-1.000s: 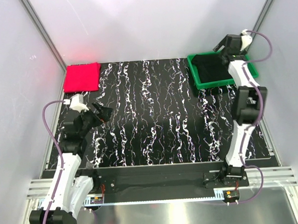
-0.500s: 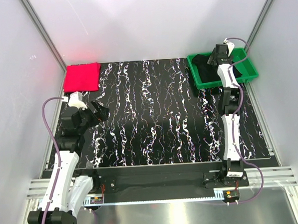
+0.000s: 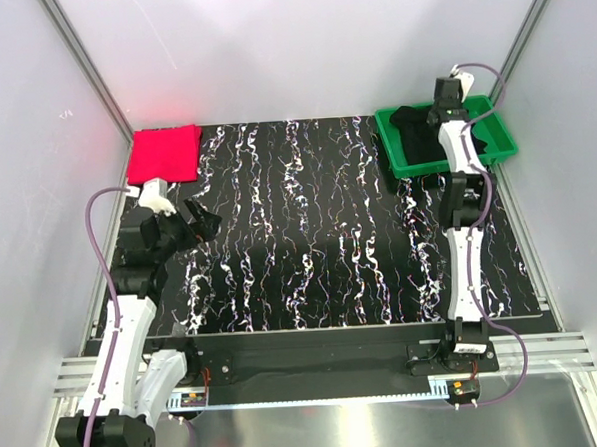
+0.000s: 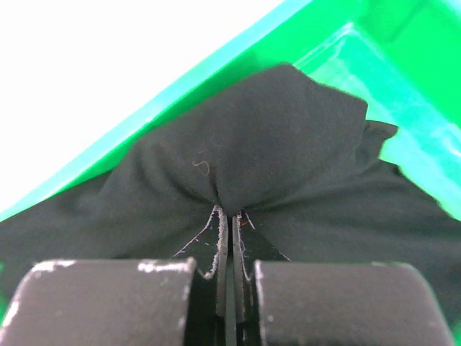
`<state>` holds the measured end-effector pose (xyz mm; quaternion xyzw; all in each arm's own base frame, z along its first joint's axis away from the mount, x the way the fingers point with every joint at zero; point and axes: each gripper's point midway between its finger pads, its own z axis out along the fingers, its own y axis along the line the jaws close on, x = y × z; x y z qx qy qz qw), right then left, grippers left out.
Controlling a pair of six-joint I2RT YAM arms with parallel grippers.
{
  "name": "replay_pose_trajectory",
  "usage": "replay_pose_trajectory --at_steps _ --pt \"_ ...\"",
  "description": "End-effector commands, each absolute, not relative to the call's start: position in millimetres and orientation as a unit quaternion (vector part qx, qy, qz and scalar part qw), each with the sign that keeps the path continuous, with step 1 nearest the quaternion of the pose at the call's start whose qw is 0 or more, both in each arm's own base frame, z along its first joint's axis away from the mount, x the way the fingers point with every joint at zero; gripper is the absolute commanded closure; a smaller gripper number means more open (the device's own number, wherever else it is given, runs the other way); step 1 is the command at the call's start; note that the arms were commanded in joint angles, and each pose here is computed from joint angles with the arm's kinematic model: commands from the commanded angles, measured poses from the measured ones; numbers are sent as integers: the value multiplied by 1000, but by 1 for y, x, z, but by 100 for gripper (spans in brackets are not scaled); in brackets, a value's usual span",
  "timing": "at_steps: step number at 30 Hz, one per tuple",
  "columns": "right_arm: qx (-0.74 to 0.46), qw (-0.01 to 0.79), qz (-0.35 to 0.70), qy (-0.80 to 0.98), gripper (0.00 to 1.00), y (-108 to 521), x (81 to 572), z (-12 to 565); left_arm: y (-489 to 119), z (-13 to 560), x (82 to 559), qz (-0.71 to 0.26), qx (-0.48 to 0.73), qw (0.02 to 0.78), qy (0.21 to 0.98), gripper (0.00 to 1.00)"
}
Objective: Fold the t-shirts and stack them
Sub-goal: Grab the tshirt from the pile, then move the tshirt to the center of the board
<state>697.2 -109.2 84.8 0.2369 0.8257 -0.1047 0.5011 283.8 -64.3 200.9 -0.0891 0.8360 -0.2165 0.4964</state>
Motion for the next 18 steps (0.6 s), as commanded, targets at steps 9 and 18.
replay_pose_trajectory --at_steps 9,18 --pt "224 673 103 697 100 11 603 420 -84 227 281 -254 -126 478 831 1" --pt "104 557 308 764 90 199 466 385 -126 217 243 -358 -135 371 846 1"
